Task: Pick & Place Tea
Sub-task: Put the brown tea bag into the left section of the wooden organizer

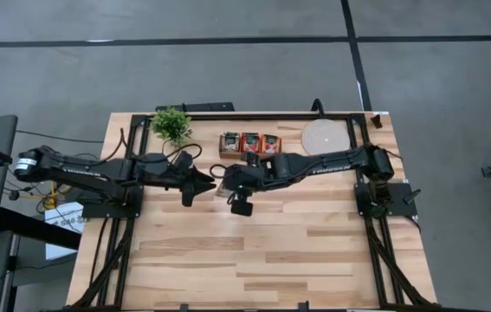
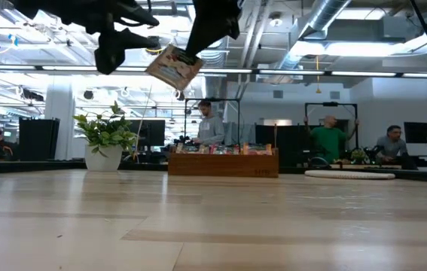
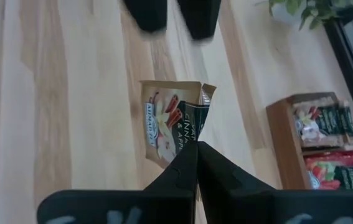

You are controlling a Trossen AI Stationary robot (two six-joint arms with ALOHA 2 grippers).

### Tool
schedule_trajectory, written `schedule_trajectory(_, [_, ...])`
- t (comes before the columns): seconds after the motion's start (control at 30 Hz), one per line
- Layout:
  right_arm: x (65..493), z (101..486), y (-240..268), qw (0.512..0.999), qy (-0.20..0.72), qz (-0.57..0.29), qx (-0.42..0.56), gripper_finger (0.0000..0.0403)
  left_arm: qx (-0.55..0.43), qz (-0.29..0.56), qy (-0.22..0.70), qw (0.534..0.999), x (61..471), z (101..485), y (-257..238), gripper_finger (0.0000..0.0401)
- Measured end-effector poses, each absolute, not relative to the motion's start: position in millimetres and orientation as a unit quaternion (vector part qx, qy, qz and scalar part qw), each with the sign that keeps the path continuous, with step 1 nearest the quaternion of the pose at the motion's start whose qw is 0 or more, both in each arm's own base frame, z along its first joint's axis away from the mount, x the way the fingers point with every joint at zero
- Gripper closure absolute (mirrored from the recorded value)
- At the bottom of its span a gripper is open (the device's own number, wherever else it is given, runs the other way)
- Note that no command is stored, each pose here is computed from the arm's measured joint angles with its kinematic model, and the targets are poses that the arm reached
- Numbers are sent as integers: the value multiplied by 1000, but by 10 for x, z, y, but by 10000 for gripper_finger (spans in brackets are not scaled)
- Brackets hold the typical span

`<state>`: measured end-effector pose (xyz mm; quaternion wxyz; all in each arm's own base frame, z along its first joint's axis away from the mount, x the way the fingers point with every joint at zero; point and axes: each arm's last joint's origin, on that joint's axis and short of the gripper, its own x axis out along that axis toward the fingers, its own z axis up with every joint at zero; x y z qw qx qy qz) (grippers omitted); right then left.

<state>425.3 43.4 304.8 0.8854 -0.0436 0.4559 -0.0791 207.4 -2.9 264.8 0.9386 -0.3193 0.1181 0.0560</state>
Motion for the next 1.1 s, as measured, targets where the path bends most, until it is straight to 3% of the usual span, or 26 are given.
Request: schedule_trajectory(1.1, [4256,3065,385,886,459,-63,-36,403,-254,72,141,954,2421,2697,59,250])
